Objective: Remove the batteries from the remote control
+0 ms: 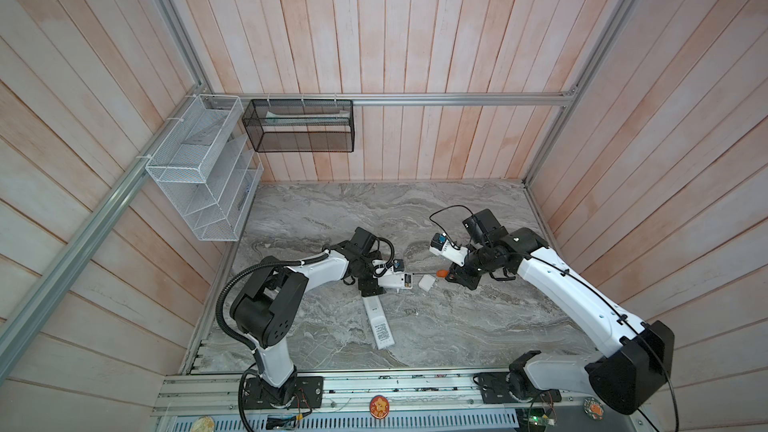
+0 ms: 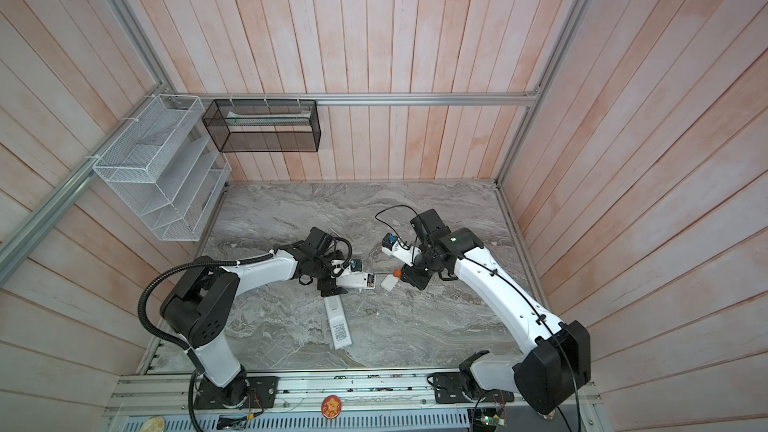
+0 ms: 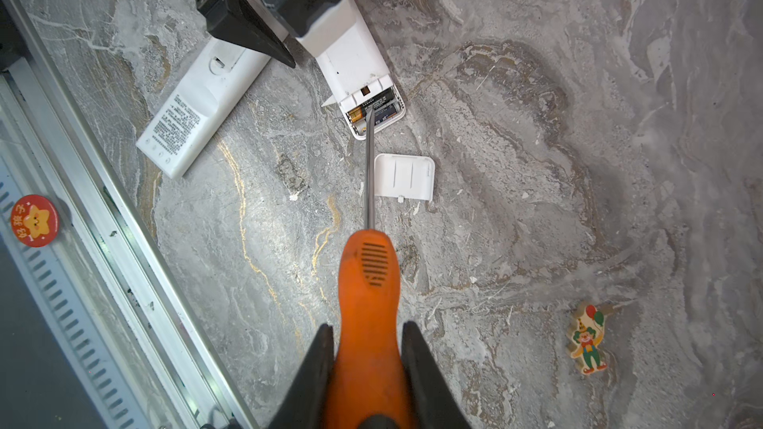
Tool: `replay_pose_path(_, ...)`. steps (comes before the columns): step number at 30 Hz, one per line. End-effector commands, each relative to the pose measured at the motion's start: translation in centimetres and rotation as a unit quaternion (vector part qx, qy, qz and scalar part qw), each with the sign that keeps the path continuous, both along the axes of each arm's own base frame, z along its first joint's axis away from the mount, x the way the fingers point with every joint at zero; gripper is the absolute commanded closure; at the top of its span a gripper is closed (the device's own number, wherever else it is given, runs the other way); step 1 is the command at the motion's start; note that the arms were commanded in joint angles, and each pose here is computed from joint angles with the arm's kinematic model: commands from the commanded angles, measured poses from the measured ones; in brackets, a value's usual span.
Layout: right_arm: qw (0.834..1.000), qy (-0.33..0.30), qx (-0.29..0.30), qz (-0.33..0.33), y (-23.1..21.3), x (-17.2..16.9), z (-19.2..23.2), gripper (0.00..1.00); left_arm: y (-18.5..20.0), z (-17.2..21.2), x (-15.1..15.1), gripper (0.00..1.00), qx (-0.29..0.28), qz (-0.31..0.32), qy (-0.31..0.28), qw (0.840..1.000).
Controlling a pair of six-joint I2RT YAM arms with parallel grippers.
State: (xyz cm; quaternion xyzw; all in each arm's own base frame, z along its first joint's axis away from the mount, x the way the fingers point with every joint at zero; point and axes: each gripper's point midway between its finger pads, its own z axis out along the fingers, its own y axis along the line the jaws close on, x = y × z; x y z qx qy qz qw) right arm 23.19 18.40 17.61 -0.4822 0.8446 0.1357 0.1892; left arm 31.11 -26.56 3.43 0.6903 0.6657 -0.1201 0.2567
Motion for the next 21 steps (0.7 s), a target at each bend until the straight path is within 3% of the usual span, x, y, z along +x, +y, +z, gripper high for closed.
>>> replay_pose_path(1,1.000,-0.004,0.023,0.000,0.4,-0.5,0.7,1.00,0.1,-0.5,0.2,0.11,0.023,-0.012,0.001,1.000)
replay_pose_path(12,1.000,-0.004,0.019,-0.006,0.0,-0.9,0.9,1.00,-0.3,-2.0,-0.6,0.22,0.057,-0.035,0.047,0.997)
replay_pose_path(21,1.000,0.012,0.003,-0.010,-0.7,-0.9,-0.3,1.00,-0.3,-2.2,-1.1,0.41,0.057,-0.037,0.058,0.996)
